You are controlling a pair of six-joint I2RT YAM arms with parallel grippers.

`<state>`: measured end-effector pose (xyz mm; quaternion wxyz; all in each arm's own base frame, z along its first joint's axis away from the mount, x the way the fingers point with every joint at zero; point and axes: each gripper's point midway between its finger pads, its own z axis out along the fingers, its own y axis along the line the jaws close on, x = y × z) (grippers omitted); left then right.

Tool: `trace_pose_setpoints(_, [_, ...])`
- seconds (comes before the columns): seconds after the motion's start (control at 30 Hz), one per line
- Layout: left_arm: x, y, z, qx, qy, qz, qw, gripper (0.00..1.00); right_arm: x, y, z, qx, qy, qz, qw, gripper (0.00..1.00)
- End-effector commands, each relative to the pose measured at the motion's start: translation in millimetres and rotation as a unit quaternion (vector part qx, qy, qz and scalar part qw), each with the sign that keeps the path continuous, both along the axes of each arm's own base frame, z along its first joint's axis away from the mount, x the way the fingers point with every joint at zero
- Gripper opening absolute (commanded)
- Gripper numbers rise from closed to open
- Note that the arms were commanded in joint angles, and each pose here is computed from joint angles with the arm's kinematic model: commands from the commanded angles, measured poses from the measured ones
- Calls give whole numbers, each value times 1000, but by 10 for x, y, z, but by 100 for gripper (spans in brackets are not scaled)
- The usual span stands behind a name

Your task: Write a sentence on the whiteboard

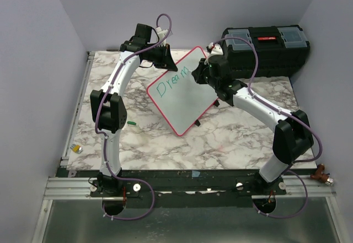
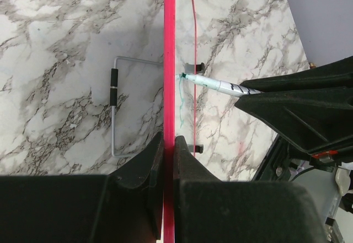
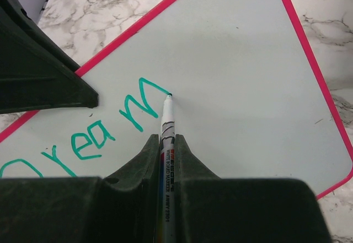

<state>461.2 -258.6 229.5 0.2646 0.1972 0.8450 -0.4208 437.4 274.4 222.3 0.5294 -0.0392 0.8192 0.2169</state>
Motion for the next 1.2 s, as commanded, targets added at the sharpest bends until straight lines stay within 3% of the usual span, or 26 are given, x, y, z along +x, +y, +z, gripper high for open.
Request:
trace_pose_setpoints(0.0, [-205, -145, 63, 4, -12, -38, 999, 0, -124, -69, -290, -17, 37, -3, 999, 1])
trace_pose_setpoints(0.3, [-189, -132, 40, 4, -13, -35, 999, 0, -181, -121, -263, -22, 36, -4, 999, 1])
trace_pose_setpoints(0.77, [-174, -139, 54, 0, -19, -32, 999, 0, -335, -170, 281, 0, -2, 13, 1000, 1])
trace_pose_setpoints(1.17, [-175, -144, 83, -4, -26, -30, 999, 0, -982, 69, 375, 40, -1, 170, 985, 1])
